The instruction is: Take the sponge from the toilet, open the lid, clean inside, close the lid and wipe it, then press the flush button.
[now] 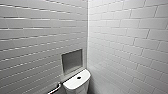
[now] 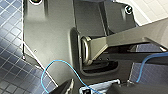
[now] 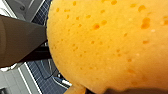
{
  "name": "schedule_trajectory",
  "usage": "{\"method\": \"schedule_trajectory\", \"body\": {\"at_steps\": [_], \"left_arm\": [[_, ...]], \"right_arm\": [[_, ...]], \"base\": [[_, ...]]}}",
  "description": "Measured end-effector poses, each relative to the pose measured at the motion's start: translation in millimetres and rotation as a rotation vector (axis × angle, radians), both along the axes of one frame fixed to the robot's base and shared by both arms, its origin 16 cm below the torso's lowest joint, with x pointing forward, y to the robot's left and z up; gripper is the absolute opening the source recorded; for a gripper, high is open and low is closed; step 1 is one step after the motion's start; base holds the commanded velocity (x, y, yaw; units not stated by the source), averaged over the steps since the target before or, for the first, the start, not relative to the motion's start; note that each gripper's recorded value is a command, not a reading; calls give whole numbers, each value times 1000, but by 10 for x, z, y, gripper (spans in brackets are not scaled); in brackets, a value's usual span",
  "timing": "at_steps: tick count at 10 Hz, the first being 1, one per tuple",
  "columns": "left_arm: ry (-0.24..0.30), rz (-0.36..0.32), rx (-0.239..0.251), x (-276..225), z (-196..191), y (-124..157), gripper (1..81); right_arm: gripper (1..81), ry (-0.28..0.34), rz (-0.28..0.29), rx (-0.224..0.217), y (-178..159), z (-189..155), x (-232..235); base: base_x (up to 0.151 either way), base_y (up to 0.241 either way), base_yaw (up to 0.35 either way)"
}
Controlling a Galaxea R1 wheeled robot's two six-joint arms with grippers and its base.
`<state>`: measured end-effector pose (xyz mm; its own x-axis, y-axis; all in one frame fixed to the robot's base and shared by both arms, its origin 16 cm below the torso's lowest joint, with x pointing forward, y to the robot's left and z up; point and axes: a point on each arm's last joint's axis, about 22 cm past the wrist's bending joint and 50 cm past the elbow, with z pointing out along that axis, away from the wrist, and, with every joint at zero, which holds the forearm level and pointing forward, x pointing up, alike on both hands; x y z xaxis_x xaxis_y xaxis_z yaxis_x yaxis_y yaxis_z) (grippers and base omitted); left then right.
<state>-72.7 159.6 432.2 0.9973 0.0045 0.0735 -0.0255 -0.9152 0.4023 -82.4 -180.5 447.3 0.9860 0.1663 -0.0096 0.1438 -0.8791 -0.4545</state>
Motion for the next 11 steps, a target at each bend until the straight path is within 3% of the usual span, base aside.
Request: {"method": "schedule_trajectory", "body": {"at_steps": [2,4,6,8,11], "left_arm": [[-12,1,-47,28,119,30,811],[-14,11,-72,-13,252,253,811],[-29,25,-92,-18,408,448,811],[-27,30,-156,9,654,387,811],[-35,37,-177,291,1009,751,811]], "right_arm": [[10,11,-4,52,63,149,-5],[10,16,-6,84,-25,299,24],[10,19,-6,68,-231,330,20],[10,54,-9,81,-146,346,-120],[10,123,-13,83,-135,366,-335]], "base": [[0,0,0],[0,0,0],[0,0,0],[0,0,0],[0,0,0]]}}
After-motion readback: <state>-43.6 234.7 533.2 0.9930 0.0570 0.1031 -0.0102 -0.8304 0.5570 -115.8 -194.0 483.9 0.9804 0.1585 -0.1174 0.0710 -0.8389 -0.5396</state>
